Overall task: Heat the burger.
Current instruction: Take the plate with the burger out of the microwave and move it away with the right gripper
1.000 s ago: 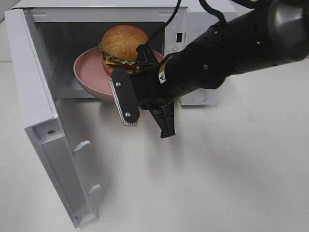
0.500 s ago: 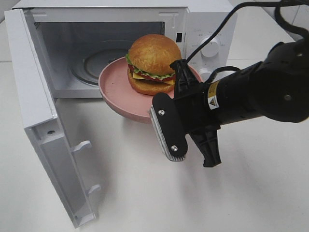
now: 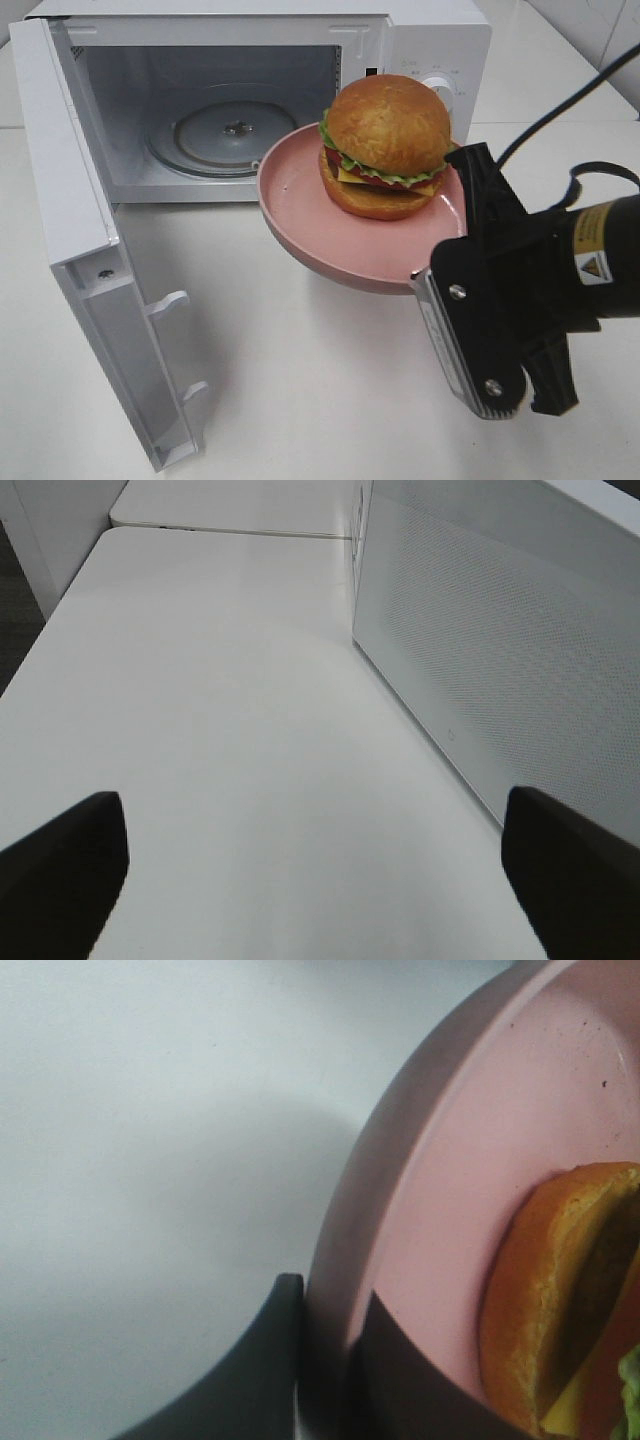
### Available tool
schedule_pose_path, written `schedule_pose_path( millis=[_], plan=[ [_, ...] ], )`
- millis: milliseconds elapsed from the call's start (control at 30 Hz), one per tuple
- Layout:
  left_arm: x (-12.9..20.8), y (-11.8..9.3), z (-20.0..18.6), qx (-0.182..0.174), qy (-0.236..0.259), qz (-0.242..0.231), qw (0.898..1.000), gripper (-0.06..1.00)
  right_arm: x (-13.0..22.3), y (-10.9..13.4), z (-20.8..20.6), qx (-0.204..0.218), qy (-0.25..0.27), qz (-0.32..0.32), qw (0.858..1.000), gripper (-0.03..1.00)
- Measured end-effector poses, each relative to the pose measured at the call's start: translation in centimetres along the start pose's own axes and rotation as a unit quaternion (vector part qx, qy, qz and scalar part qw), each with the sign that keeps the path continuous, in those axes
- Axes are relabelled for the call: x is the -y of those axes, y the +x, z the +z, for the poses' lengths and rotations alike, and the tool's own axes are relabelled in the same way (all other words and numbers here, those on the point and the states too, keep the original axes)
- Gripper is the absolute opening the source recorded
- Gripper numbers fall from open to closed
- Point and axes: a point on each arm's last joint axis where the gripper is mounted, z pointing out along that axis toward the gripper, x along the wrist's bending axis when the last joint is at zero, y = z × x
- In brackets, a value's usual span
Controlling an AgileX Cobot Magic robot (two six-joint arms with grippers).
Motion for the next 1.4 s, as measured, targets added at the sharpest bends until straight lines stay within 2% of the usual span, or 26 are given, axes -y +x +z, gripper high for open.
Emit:
schedule_pose_path(
  millis=[167,567,833,1033,1067,1200,1267,1367,1400],
  plan=[
    [0.0,0.0,0.0,0.0,0.0,0.0,1.0,0.95,0.7,1.8,-1.8,-0.017,0.014,0.006,1.0,0.1],
    [0.0,0.0,0.0,0.0,0.0,0.0,1.0,0.95,1.8,4.4,-5.2,-0.015,0.029,0.032,0.999,0.1],
    [0.0,0.0,0.0,0.0,0.0,0.0,1.0,0.95,2.7,6.2,-7.0,-0.029,0.054,0.078,0.995,0.1],
    [0.0,0.0,0.0,0.0,0.0,0.0,1.0,0.95,3.8,7.0,-7.9,-0.035,0.11,0.138,0.984,0.1],
    [0.0,0.0,0.0,0.0,0.0,0.0,1.0,0.95,4.2,7.1,-8.1,-0.033,0.13,0.159,0.978,0.1],
    [0.0,0.0,0.0,0.0,0.0,0.0,1.0,0.95,4.7,7.2,-8.2,-0.029,0.159,0.181,0.97,0.1],
    [0.0,0.0,0.0,0.0,0.0,0.0,1.0,0.95,5.1,7.2,-8.4,-0.021,0.186,0.213,0.959,0.1],
    [0.0,0.0,0.0,0.0,0.0,0.0,1.0,0.95,5.2,7.2,-8.4,-0.018,0.191,0.222,0.956,0.1],
    [0.0,0.0,0.0,0.0,0.0,0.0,1.0,0.95,5.4,7.2,-8.5,-0.012,0.2,0.235,0.951,0.1]
  ],
)
